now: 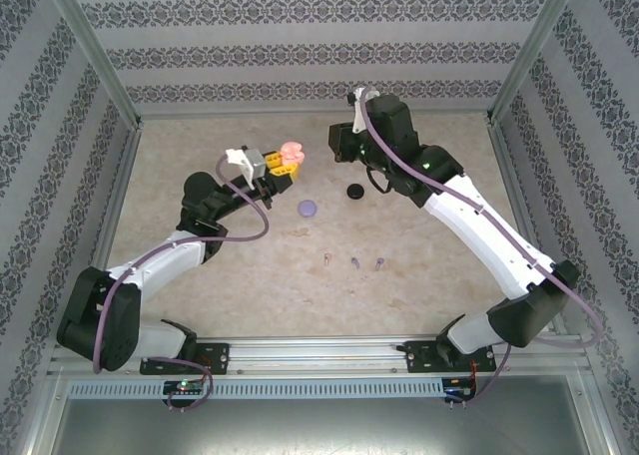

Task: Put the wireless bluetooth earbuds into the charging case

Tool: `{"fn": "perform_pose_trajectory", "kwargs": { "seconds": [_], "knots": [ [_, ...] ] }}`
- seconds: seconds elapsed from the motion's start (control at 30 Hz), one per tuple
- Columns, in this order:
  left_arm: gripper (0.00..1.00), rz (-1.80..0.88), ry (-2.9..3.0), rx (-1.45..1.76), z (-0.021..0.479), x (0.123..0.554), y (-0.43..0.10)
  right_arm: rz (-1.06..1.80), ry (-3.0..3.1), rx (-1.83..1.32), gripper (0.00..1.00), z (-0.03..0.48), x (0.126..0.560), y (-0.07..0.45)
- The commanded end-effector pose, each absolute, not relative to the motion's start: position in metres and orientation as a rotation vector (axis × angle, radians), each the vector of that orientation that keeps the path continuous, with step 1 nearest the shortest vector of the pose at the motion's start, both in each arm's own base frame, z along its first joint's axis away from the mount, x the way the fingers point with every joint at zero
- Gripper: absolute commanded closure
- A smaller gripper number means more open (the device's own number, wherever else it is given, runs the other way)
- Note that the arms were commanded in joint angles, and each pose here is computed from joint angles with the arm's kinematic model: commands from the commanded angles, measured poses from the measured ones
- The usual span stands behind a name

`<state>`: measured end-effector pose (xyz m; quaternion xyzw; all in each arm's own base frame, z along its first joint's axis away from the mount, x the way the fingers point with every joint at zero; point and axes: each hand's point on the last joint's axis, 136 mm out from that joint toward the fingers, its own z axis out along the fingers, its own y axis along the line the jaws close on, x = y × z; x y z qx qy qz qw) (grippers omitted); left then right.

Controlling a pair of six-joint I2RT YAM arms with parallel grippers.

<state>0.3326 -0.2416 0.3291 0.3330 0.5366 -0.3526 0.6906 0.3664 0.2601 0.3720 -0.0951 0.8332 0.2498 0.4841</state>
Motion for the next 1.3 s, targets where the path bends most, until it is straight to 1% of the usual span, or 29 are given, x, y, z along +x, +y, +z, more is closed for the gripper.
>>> {"fn": "perform_pose_trajectory", "kwargs": {
  "seconds": [0.0, 0.17, 0.47, 0.7, 0.97, 1.27],
  "knots": [
    [1.00, -0.662, 1.141, 0.818, 0.329, 0.334, -0.255, 0.673, 1.907, -0.401, 0.84, 0.402, 0.353, 0.273],
    [1.00, -0.589, 1.082, 0.794, 0.331, 0.341, -0.257, 0.705, 1.806, -0.492, 0.84, 0.408, 0.338, 0.275],
    [1.00, -0.592, 1.046, 0.823, 0.334, 0.345, -0.265, 0.788, 1.761, -0.522, 0.84, 0.401, 0.319, 0.280],
    [1.00, -0.620, 1.024, 0.826, 0.340, 0.340, -0.267, 0.833, 1.783, -0.525, 0.84, 0.385, 0.319, 0.294],
    [1.00, -0.645, 1.016, 0.829, 0.344, 0.335, -0.268, 0.865, 1.789, -0.543, 0.84, 0.379, 0.319, 0.311],
    [1.00, -0.655, 1.003, 0.825, 0.351, 0.330, -0.268, 0.855, 1.819, -0.529, 0.85, 0.366, 0.325, 0.314]
  ]
}}
